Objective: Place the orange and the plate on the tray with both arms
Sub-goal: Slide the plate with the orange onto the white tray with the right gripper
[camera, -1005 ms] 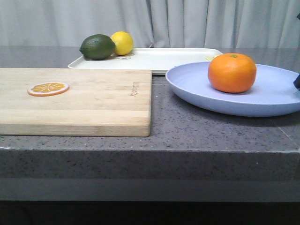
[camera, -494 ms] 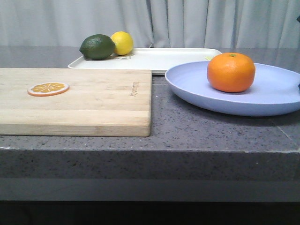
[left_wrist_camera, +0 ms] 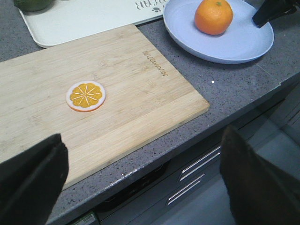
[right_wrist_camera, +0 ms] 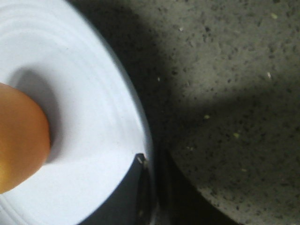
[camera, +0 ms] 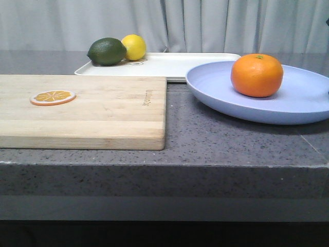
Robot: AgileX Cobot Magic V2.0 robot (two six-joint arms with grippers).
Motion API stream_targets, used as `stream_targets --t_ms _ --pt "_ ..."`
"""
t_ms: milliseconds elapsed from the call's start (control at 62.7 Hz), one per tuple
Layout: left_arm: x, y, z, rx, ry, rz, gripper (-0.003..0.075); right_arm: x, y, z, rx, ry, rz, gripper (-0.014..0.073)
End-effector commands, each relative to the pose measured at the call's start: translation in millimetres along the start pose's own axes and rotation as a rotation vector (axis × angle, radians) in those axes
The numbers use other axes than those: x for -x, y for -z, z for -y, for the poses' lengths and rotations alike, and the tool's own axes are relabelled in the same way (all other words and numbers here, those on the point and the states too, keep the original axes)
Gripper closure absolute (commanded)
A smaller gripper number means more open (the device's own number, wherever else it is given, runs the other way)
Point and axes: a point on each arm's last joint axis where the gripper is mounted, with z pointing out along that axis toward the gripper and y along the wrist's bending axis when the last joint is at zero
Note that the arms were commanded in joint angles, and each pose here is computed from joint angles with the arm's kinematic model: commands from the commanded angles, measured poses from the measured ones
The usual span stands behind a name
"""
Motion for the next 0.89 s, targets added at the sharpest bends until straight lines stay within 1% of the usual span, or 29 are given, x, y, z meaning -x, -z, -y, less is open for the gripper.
stream_targets --t_ms 0,255,399,494,686,766,877 --pt "13 5 1 -0.003 0.001 0.099 0.0079 6 16 -12 0.051 0.008 0.080 0.0662" --pt "13 5 1 -0.003 0.001 0.099 0.0079 -2 21 -16 0.071 0.009 0.004 0.0662" --pt "13 5 1 -0.003 0.001 0.099 0.0079 1 31 -26 0.092 0.010 -0.013 0.0662" --pt "13 5 1 -0.003 0.001 0.099 0.0079 9 40 -39 0.109 0.020 0.019 0.0662" --pt "13 5 1 -0.003 0.001 0.099 0.0079 26 53 -83 0.167 0.062 0.082 0.0662" --pt "13 5 1 -0.003 0.001 0.099 0.0079 34 54 -101 0.183 0.072 0.100 0.0662" --pt "13 5 1 -0.003 0.001 0.099 0.0079 50 50 -127 0.177 0.078 0.123 0.0662"
